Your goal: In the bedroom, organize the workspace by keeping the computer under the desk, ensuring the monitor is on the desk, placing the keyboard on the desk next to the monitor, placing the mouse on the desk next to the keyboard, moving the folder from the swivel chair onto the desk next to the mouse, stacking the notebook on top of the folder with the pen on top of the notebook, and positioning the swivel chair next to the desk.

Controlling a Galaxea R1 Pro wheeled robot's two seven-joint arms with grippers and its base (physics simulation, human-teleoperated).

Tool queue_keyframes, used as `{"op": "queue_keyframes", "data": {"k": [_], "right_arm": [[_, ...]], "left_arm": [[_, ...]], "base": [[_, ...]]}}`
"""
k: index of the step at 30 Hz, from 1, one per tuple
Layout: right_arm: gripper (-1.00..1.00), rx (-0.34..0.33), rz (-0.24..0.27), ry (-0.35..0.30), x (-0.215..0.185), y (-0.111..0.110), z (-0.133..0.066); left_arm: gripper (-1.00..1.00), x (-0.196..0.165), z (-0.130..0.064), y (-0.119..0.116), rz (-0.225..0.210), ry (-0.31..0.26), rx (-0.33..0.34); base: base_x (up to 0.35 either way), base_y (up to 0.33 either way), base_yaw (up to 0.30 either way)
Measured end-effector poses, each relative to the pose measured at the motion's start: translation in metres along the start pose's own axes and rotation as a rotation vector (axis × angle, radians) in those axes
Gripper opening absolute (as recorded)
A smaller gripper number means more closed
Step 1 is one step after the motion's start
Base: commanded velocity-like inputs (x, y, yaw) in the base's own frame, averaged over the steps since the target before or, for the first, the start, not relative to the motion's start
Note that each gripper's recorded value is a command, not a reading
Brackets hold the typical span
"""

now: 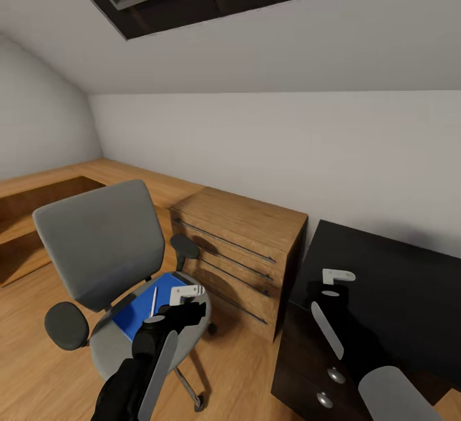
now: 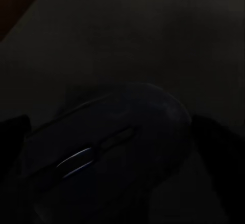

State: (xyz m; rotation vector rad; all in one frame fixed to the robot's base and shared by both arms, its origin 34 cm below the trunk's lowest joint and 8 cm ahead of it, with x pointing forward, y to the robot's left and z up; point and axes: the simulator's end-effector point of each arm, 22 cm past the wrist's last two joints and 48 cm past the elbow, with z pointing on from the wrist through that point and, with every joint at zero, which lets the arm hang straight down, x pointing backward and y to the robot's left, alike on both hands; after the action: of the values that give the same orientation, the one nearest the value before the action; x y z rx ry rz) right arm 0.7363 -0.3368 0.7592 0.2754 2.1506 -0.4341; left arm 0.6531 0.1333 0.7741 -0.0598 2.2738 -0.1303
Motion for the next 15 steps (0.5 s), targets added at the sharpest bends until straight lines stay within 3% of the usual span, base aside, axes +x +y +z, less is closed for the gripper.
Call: {"op": "queue_keyframes", "data": {"k": [12,15], "right_arm": [[-1.0,-0.003,-0.01,0.0,0.0006,0.0023,-0.0007],[-1.0,-0.004,-0.01,0.0,0.0005,0.0025,-0.001]], "left_arm": [[1.0,0.0,0.0,0.0,0.0,0.0,0.0],[1.0,-0.0002,-0.0003,0.0,0.0,-0.001,0.0]], "base": [[0.002,0.002,0.0],[0.158,0.151,0.0]]}}
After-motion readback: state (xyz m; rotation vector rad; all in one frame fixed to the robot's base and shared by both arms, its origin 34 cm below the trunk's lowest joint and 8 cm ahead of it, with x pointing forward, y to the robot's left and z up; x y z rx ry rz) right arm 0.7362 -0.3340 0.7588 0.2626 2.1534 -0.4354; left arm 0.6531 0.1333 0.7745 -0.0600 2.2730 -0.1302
